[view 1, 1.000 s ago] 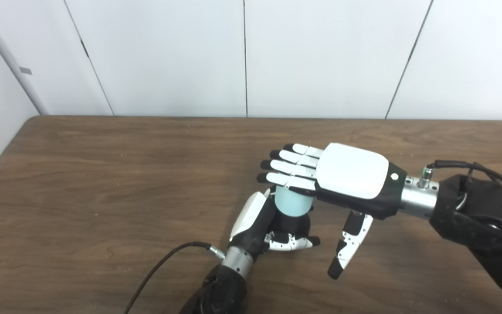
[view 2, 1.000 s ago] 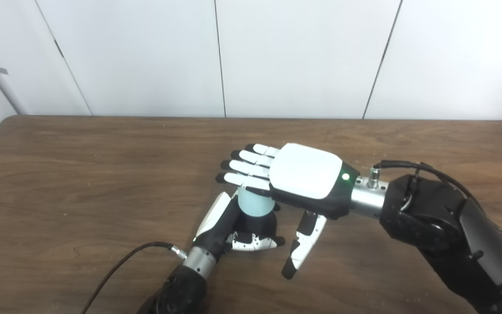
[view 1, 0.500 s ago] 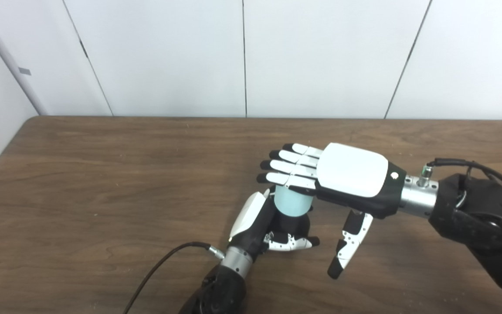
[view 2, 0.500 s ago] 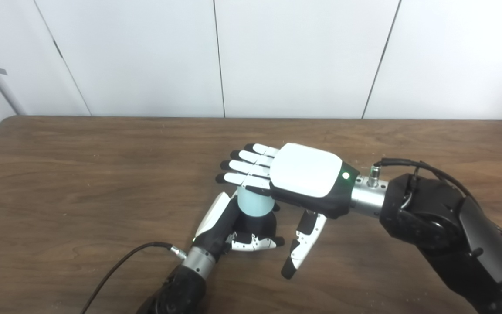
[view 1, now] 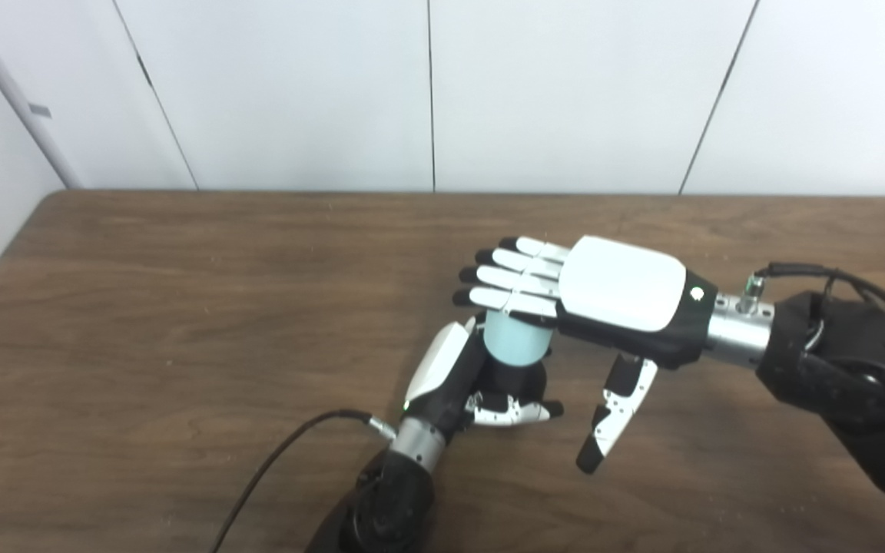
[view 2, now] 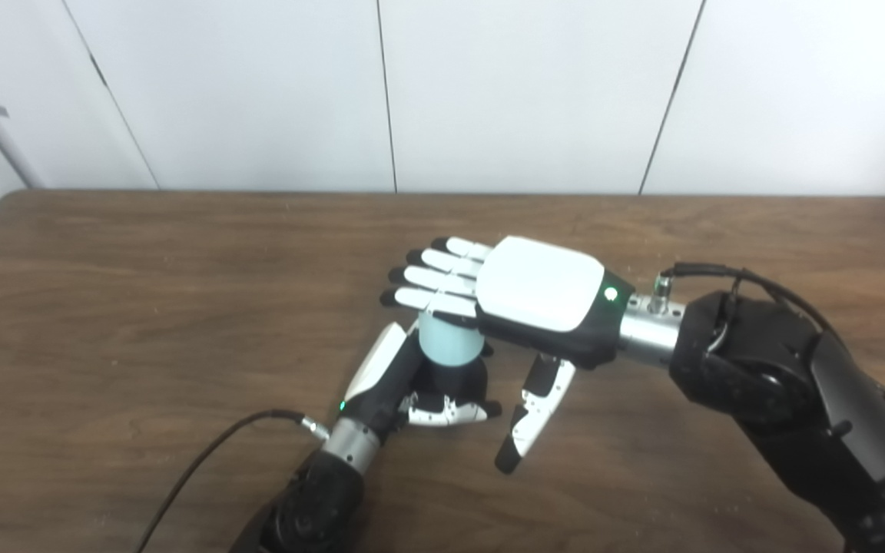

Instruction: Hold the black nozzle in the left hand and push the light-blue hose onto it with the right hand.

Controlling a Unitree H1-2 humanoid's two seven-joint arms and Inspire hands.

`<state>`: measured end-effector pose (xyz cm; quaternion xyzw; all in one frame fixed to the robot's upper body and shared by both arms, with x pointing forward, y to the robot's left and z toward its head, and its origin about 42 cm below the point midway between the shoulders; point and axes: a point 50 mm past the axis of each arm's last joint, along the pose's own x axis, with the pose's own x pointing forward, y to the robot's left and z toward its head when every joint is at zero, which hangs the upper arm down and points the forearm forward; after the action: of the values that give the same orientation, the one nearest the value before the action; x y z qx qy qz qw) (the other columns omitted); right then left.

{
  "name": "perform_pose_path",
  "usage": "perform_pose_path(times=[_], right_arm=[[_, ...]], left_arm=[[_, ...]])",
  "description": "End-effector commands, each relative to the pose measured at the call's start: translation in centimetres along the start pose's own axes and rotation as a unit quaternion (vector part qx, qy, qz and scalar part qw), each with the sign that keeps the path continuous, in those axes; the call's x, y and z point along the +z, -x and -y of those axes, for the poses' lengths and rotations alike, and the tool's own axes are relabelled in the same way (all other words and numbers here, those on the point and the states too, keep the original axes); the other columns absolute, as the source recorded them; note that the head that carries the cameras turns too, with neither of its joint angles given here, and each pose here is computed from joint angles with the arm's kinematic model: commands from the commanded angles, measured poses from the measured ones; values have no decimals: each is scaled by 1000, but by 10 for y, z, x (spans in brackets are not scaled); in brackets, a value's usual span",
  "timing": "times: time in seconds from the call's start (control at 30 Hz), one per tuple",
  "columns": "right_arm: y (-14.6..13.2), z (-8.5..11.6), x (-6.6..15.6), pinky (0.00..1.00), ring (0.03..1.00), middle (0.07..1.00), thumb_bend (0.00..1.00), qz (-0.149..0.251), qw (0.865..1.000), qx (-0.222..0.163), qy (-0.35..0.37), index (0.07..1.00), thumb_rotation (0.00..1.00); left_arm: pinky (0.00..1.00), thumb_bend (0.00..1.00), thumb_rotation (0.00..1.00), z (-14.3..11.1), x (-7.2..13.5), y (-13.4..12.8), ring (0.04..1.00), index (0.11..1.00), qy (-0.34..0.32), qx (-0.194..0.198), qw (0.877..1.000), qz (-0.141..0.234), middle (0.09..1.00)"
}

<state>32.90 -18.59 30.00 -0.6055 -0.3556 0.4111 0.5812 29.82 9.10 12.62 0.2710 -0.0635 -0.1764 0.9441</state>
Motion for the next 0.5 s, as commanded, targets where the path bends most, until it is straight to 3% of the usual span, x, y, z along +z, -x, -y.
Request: perform_pose_path(times=[0.0, 0.47], right_arm=[[0, -26, 7, 1000, 1000, 1000, 912, 10, 997, 71, -16, 993, 700], [-1, -25, 6, 1000, 1000, 1000, 919, 18, 996, 85, -3, 993, 705]], left_arm=[[1000, 511, 69, 5, -9, 7, 868, 495, -11, -22, 999, -30, 820], [1000, 510, 70, 5, -7, 7, 881, 498, -13, -24, 999, -34, 846]])
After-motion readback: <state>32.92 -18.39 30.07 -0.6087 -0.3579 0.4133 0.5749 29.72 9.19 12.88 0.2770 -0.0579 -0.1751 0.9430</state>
